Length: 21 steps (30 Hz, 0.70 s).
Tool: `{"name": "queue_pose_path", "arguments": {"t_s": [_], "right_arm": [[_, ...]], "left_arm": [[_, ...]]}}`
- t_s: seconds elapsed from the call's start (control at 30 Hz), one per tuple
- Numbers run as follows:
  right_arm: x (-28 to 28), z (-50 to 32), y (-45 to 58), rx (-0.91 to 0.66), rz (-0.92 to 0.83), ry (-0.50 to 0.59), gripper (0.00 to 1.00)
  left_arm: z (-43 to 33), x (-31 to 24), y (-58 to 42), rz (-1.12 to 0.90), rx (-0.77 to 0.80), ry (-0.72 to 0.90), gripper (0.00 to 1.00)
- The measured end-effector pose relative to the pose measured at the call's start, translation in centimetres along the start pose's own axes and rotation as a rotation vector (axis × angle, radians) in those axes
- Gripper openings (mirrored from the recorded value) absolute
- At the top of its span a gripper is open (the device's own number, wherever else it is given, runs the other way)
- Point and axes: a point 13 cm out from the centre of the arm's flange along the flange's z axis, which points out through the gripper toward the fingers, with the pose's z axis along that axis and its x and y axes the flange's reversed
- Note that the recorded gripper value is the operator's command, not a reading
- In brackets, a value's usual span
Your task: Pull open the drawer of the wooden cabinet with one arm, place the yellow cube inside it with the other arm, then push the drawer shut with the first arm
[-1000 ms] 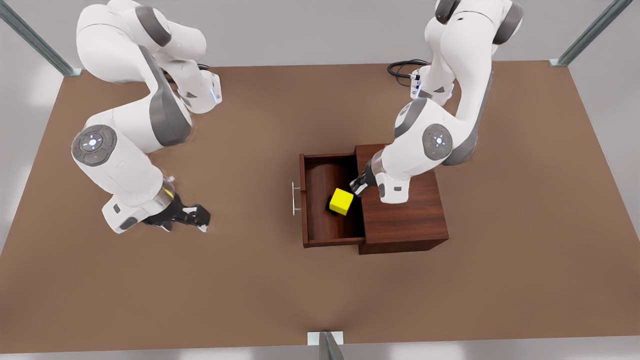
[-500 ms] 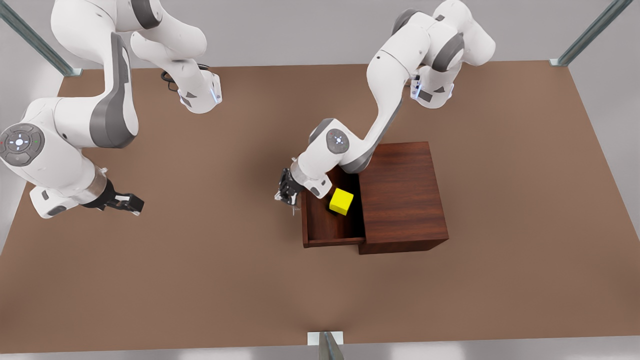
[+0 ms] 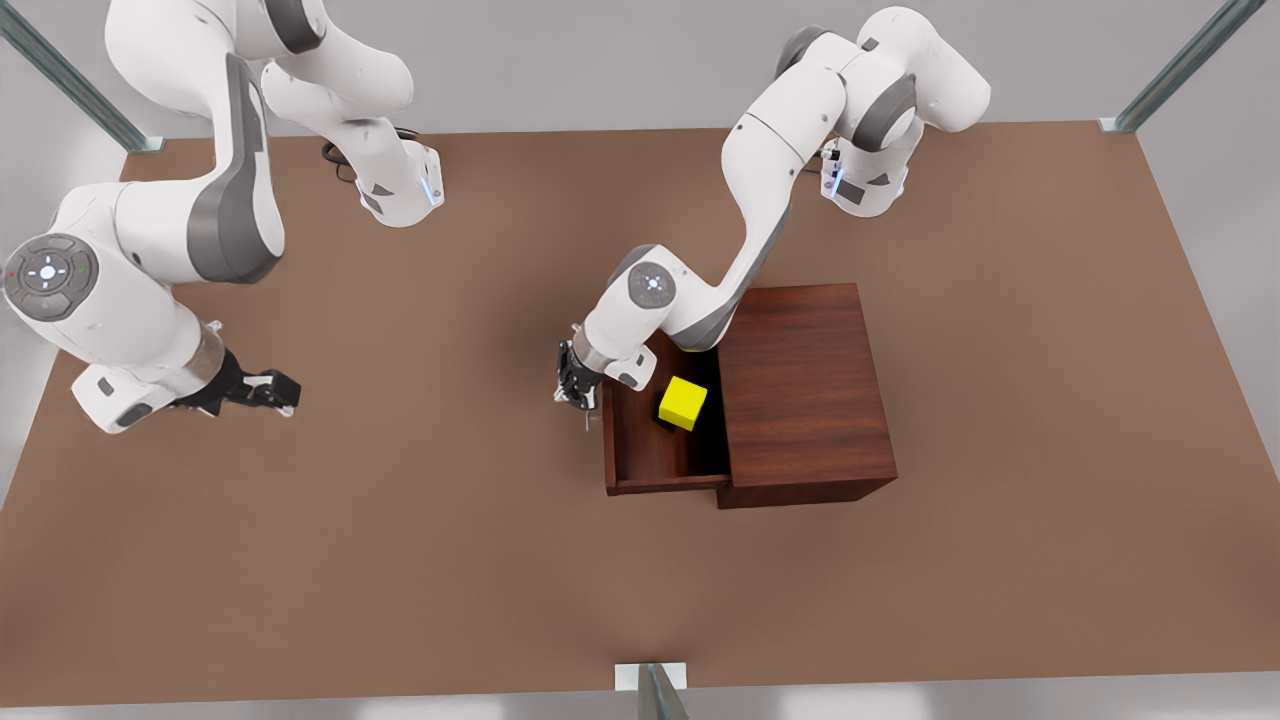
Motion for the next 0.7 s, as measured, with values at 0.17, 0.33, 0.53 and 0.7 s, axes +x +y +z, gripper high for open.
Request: {"name": "queue_pose_path", "arguments": {"t_s": [0.17,0.33,0.53,0.7], "right_arm": [[0.4,0.0,0.7,-0.003,-0.028,0.015,1.00],[0.3,-0.7,0.7,-0.005,-0.041,0.006,1.00],[1.0,-2.2,1.9,-0.015,-0.071,-0.004,1.00],[1.1,-1.9,1.3,-0.015,-0.068,0.006,1.00]], "left_arm": [[0.1,-1.4,0.1,-0.003,-0.033,-0.052,0.21],[-0.1,-3.1,-1.4,-0.008,-0.036,-0.100,0.21],[-0.9,-4.6,-2.1,-0.007,-0.080,-0.140,0.21],[-2.3,-6.4,-3.3,0.003,-0.123,-0.186,0.21]]}}
